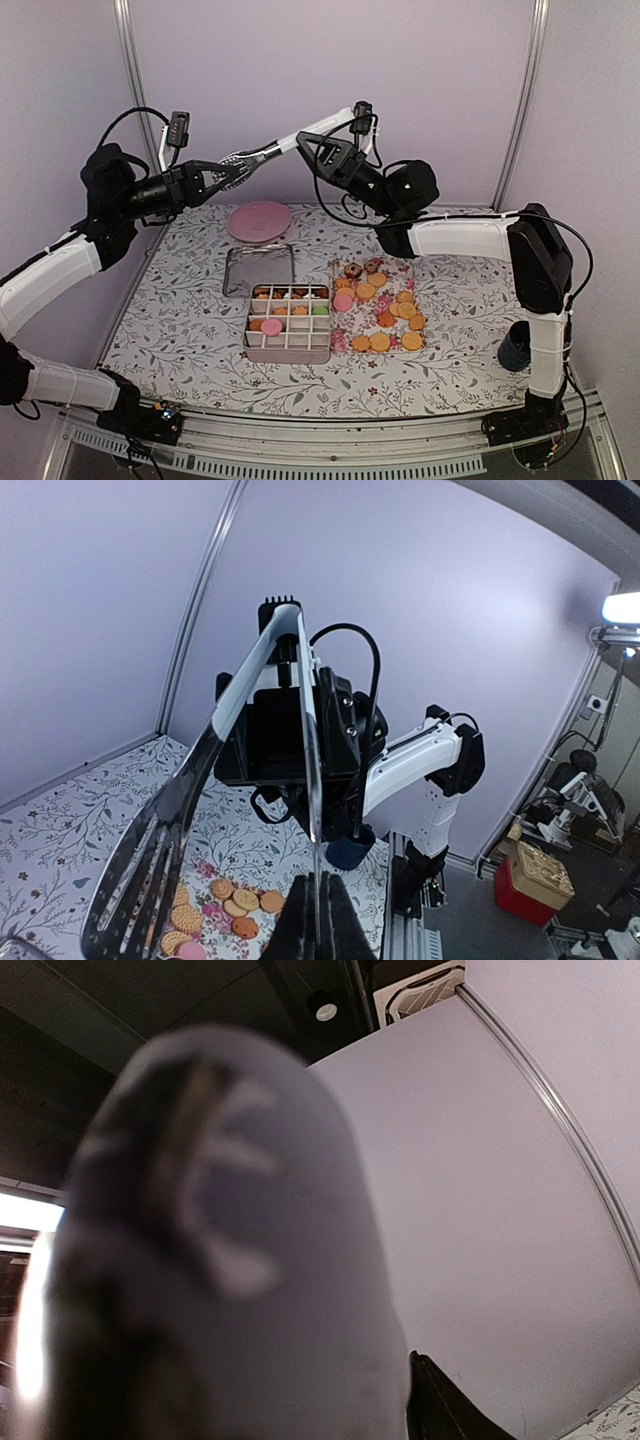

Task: Pack the cookies
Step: Pass from the left arm to the right

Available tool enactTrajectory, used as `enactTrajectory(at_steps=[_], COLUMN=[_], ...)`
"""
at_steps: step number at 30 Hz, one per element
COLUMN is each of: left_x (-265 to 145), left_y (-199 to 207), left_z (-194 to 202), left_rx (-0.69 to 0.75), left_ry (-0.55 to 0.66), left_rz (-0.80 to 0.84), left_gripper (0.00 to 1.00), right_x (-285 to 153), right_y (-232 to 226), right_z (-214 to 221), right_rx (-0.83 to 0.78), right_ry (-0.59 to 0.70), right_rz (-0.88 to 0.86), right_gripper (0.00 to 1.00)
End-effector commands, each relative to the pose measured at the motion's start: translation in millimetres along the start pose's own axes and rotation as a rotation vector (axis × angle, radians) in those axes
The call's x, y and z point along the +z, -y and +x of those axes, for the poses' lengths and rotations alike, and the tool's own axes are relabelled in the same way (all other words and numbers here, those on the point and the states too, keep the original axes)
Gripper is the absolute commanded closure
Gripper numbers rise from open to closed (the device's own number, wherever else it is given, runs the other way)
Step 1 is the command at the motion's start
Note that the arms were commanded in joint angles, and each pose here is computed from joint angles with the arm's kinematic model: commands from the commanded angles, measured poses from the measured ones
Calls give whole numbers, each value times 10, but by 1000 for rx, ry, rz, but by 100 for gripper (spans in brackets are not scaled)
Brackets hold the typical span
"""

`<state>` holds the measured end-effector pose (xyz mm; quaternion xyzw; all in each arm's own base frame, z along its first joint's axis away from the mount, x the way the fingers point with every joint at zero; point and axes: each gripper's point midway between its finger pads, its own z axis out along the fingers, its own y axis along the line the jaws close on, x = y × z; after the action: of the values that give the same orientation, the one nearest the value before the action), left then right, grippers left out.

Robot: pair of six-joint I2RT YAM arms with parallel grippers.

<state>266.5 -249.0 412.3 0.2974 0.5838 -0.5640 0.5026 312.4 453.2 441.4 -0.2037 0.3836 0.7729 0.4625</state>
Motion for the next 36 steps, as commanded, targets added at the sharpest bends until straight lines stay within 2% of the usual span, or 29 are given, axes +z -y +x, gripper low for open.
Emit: enactTrajectory(at_steps=[1,10,20,28,36], left_x=[5,10,-1,-4,-21], left_y=[106,57,94,95,121], left_z=[-126,-81,-99,-97,-112], left_rx=[71,62,62,62,71], left_ry=[20,12,14,13,15], left_rz=[30,20,23,23,23], left_gripper=[100,100,100,100,100], right_x=[66,117,29,-18,-212], right_y=[-20,-19,-78,-76,-67], right_z=[148,175,8,-47,-178], right_rx=[37,37,0,-1,36], right_ry=[-49,-60,-57,-66,-6], right_rz=[-24,-32,-38,-28,-56], right_gripper=[46,36,35,30,28])
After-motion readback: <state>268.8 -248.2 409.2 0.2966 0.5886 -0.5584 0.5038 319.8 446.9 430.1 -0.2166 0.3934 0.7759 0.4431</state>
